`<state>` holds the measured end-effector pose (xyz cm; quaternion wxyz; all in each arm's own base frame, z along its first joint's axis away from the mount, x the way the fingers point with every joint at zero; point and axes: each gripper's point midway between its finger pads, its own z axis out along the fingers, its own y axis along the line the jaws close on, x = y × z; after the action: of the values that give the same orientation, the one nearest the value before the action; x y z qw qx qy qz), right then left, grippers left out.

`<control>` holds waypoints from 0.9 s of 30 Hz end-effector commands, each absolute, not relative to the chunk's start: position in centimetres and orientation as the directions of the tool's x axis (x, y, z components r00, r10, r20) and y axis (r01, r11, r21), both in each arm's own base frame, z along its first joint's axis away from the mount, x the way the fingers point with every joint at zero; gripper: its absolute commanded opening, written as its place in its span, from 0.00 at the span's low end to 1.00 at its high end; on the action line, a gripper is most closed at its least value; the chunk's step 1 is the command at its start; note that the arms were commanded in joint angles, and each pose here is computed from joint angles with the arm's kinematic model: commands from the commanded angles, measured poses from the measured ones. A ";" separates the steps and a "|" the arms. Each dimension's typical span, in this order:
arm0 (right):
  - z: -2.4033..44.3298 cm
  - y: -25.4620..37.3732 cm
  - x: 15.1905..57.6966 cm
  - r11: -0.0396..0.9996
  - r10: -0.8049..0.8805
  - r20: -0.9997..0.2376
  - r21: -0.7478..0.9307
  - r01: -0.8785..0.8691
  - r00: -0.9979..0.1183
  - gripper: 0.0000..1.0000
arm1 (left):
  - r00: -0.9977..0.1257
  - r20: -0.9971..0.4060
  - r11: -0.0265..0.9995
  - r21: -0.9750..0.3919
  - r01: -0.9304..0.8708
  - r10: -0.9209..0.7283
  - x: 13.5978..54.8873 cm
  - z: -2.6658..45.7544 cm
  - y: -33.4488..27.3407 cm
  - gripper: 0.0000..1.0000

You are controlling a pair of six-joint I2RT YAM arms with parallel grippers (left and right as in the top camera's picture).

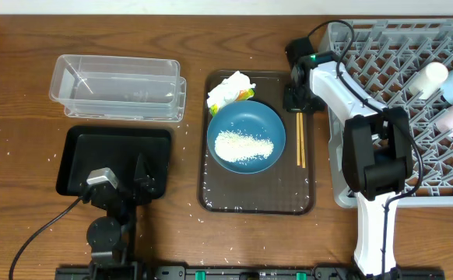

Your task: Sort waste into correct bins and load items into the dishwasher rack

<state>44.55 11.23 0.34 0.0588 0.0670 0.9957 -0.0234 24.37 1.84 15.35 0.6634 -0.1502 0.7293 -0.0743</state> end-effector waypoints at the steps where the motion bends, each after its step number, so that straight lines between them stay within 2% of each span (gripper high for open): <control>1: 0.8 11.0 45.2 0.988 0.136 -0.131 -0.051 0.144 -0.982 0.18 | -0.121 -0.946 0.948 -0.285 -0.140 -0.302 24.3 13.6 1.9 0.95; 10: 4.4 11.3 46.5 0.990 0.130 -0.161 -0.040 0.138 -0.978 0.15 | -0.121 -0.946 0.948 -0.285 -0.140 -0.302 24.3 13.6 1.9 0.95; 14: 5.3 11.5 46.5 0.990 0.129 -0.157 -0.032 0.136 -0.979 0.18 | -0.121 -0.946 0.948 -0.285 -0.140 -0.302 24.3 13.6 1.9 0.95; 20: 4.1 11.3 45.3 0.991 0.119 -0.113 -0.050 0.126 -0.986 0.20 | -0.121 -0.946 0.948 -0.285 -0.140 -0.302 24.3 13.6 1.9 0.95; 27: 1.1 11.7 44.9 0.993 0.112 -0.116 -0.035 0.117 -0.987 0.21 | -0.121 -0.946 0.948 -0.285 -0.140 -0.302 24.3 13.6 1.9 0.95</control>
<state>45.59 11.61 2.43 0.0696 0.0653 0.9953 -0.0178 24.37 1.84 15.35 0.6634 -0.1502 0.7293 -0.0743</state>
